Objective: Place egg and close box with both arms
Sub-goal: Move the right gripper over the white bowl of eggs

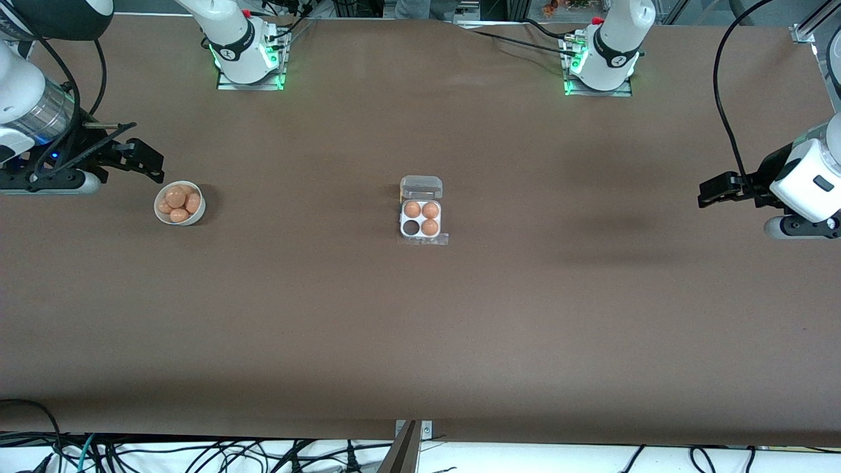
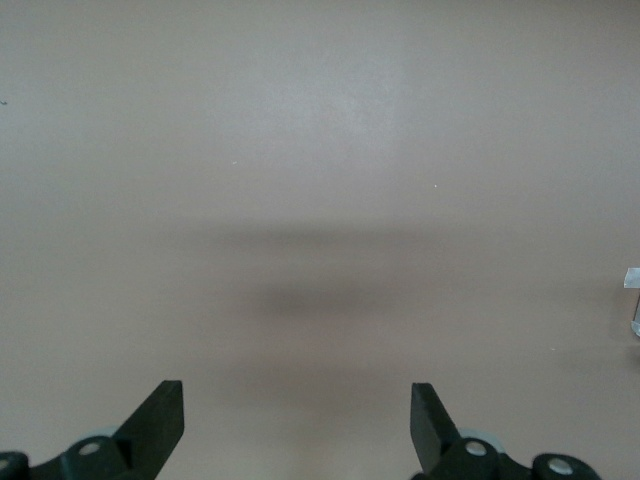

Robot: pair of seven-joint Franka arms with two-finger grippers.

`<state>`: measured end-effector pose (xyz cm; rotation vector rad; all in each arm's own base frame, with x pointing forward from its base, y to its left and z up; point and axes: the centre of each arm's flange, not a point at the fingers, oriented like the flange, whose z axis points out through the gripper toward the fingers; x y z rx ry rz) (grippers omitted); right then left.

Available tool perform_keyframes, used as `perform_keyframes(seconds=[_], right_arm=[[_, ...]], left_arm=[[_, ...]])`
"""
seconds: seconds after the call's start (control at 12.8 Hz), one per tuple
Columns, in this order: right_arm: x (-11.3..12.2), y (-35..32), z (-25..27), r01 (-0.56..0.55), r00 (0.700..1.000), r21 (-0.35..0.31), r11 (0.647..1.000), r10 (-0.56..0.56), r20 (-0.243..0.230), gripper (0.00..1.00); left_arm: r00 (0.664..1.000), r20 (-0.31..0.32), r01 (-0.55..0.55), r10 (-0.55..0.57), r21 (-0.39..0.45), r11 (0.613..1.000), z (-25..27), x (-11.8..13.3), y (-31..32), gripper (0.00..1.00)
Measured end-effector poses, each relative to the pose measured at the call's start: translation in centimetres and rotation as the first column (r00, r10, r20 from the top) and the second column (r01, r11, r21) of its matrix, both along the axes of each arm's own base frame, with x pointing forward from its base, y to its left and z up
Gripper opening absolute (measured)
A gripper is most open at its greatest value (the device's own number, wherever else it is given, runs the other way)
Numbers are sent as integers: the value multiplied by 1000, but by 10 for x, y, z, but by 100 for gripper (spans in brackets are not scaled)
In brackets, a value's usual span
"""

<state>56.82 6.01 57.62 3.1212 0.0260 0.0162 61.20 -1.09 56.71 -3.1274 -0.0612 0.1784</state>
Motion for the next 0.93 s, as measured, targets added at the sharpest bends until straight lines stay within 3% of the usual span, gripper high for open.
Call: perform_keyframes(seconds=[0.23,0.62,0.78,0.93], right_arm=[[1,0,-10,-3,1000,-3,1000,2,-24,100],[20,-19,-111,22,970,-38,999,-30,-240,100],[21,-41,-150,52,963,-45,998,-62,-261,100],[11,-62,-180,54,971,-39,998,-62,-232,100]], left_arm=[[1000,1,0,0,0,1000,0,0,0,100],[1000,2,-6,6,0,1000,-1,1,4,100],[1000,2,-6,6,0,1000,-1,1,4,100],[1000,3,-6,6,0,1000,-1,1,4,100]])
